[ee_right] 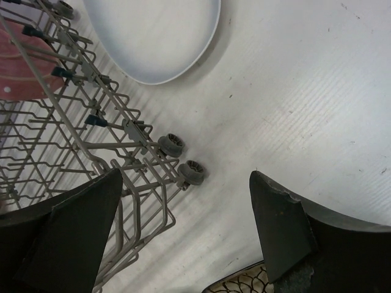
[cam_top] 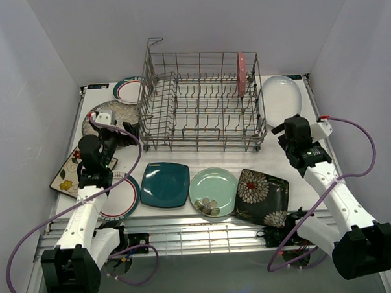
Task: Load the plates into the dish rack
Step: Pick up the plate from the corner of the board.
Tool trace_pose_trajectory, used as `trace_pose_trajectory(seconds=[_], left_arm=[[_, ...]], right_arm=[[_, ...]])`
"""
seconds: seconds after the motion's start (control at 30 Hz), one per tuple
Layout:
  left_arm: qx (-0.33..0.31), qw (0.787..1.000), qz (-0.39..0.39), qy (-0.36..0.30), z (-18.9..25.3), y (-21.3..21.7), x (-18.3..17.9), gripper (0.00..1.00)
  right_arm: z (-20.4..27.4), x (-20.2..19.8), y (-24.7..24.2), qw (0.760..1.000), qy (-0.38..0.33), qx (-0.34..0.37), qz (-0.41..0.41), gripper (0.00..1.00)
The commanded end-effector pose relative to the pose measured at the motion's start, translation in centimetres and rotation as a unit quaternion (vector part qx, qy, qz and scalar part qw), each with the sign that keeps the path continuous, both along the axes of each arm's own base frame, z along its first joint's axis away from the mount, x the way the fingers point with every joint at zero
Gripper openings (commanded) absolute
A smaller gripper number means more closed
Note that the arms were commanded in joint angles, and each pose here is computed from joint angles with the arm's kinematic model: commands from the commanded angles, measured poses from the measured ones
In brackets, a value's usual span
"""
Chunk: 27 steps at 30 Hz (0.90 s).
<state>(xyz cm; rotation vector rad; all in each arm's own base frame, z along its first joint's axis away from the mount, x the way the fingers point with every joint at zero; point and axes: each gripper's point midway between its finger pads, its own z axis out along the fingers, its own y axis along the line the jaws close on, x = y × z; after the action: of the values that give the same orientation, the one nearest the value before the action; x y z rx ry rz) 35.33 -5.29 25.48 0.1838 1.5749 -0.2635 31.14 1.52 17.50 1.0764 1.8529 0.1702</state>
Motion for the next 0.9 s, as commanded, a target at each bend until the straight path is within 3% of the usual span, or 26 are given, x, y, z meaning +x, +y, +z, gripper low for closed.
trace_pose_trajectory(seconds=[0.0, 0.17, 0.47, 0.67, 0.87], left_arm=[[-0.004, 1.000, -0.012, -0.016, 1.9, -0.3, 0.0, 0.98], [-0.004, 1.000, -0.027, -0.013, 2.4, -0.8, -0.4, 0.98], [0.012, 0.999, -0.031, -0.038, 4.5, -0.8, -1.6, 0.98], [0.014, 0.999, -0.052, -0.004, 4.6, -1.5, -1.8, 0.98], [0.019, 0.999, -0.047, 0.000, 4.0, -1.3, -1.9, 0.98]], right_arm=[[0.1, 0.0, 0.4, 1.000, 0.013, 0.013, 0.002, 0.90], [0.6, -0.7, 1.1, 0.999, 0.018, 0.041, 0.008, 0.90], [10.0, -2.2, 0.3, 0.996, -0.085, 0.028, 0.022, 0.90], [14.5, -3.2, -0.2, 0.986, -0.166, 0.014, 0.032, 0.90], [17.0, -1.9, -1.0, 0.986, -0.167, 0.015, -0.004, 0.90]])
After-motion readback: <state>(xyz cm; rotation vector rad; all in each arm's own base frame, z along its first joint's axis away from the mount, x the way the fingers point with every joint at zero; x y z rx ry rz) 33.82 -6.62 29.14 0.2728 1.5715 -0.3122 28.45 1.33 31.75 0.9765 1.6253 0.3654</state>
